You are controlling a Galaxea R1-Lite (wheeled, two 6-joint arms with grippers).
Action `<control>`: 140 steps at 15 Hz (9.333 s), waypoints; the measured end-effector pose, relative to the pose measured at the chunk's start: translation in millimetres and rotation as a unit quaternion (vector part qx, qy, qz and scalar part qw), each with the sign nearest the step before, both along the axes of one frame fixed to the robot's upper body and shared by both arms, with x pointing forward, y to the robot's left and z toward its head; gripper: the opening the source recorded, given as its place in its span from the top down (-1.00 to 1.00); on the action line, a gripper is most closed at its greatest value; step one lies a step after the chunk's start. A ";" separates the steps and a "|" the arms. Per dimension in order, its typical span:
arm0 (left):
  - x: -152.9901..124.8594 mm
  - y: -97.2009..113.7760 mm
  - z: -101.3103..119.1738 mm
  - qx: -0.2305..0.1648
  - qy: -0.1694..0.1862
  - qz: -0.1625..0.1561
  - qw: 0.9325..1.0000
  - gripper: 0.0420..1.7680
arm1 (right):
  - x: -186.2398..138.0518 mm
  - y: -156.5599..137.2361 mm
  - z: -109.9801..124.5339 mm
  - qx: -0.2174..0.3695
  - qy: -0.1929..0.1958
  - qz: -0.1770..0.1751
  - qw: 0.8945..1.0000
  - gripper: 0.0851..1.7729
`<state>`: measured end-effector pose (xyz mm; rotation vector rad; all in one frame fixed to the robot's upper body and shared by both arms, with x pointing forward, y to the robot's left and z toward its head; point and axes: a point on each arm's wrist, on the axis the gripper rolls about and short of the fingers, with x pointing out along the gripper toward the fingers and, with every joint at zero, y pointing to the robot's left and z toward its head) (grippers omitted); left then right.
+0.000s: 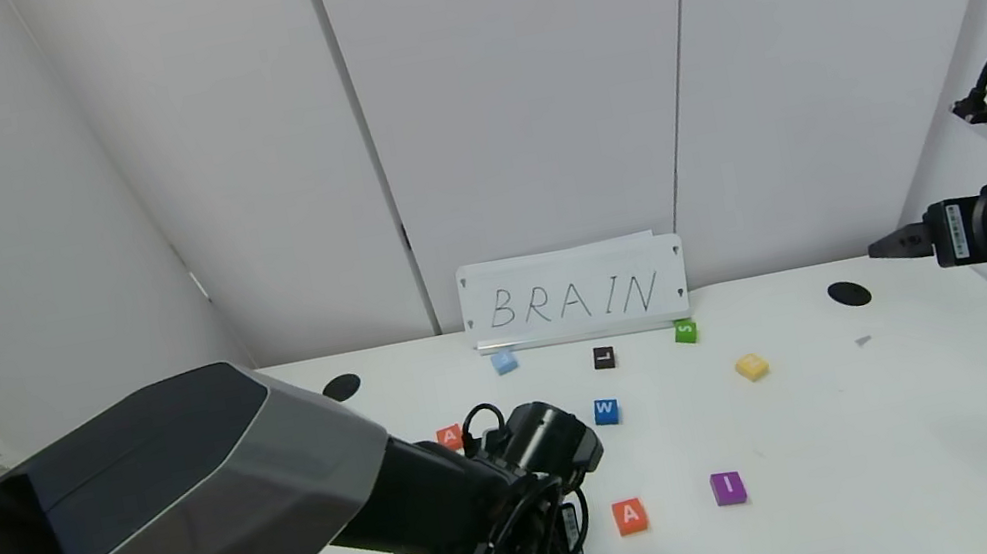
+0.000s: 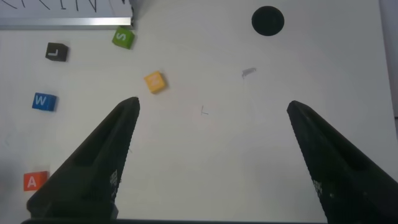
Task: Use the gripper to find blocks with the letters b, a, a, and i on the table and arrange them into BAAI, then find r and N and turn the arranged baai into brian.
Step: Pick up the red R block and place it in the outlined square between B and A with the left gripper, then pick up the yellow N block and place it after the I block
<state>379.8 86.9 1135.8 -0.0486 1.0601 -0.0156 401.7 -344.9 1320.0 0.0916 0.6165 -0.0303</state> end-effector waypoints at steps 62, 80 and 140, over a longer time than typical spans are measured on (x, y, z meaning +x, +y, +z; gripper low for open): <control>-60.2 145.7 182.9 -0.083 -0.260 -0.147 0.951 -0.94 | 93.9 146.5 -54.6 0.192 0.163 -0.239 0.938 -0.93; -53.5 144.8 173.0 -0.077 -0.244 -0.148 0.955 -0.94 | 145.7 116.7 -133.1 0.206 0.218 -0.281 0.912 -0.93; -49.6 146.7 170.3 -0.075 -0.239 -0.151 0.956 -0.94 | 137.4 109.4 -149.9 0.090 0.253 -0.285 0.920 0.46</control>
